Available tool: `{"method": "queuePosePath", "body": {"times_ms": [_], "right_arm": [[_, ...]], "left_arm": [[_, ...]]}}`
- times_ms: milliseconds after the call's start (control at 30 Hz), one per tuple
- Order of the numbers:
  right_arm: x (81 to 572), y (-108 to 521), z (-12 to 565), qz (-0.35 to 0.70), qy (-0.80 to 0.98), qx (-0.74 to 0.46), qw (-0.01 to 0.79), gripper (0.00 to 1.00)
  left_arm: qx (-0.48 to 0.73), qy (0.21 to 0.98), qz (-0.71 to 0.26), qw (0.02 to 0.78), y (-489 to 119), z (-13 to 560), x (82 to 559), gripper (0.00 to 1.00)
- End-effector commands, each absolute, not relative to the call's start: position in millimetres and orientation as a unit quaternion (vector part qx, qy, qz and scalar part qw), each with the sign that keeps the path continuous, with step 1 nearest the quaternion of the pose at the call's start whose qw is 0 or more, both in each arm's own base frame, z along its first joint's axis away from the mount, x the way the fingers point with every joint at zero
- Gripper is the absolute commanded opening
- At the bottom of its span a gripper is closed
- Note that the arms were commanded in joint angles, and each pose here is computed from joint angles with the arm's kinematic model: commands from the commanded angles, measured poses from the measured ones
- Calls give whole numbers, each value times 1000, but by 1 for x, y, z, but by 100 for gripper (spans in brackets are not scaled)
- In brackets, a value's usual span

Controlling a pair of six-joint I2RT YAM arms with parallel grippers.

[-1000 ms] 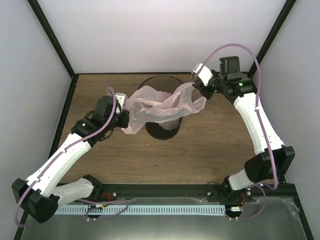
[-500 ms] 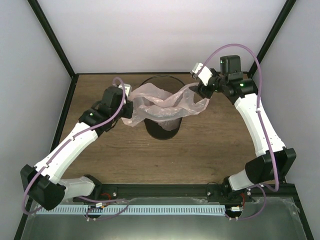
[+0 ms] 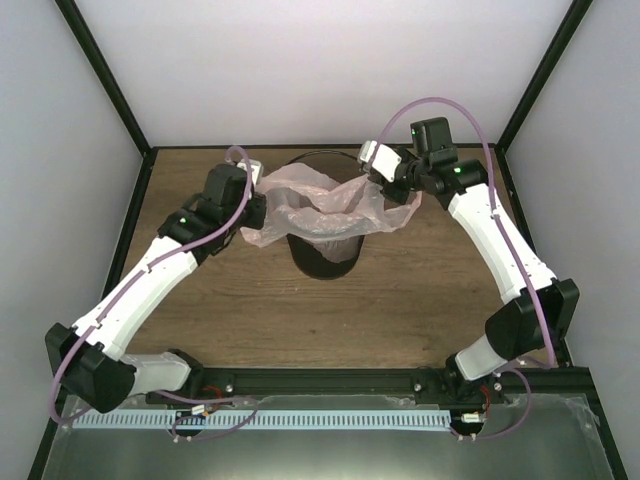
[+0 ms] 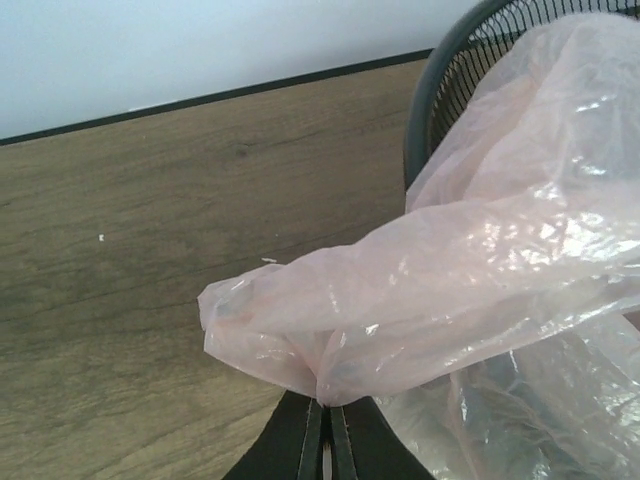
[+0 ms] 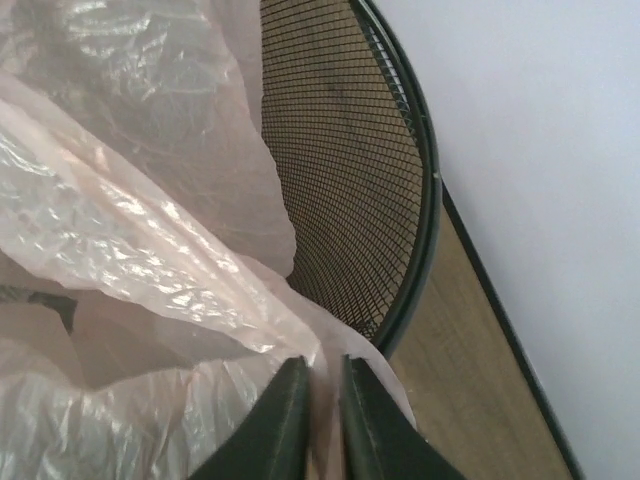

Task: Put the trash bags into the trash bin

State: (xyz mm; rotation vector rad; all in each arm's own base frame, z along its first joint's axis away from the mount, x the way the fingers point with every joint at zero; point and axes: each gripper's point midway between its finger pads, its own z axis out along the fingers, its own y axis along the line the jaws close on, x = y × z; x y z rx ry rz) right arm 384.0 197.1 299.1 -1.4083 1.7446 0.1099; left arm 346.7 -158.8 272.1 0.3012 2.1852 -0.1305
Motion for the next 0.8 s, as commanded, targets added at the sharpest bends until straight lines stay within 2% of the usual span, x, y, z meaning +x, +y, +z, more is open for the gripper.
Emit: {"method": "queuePosePath", "body": {"times_ms": [0, 367, 767], "right_arm": [[380, 196, 316, 44, 694, -560, 450, 3], [442, 181, 330, 85, 749, -459, 471, 1], [496, 188, 299, 132, 785, -401, 454, 1]], "left_arm": [[103, 879, -41, 464, -149, 287, 359, 4], [100, 898, -33, 427, -150, 271, 404, 4], [98, 906, -77, 404, -162, 242, 431, 4]]}}
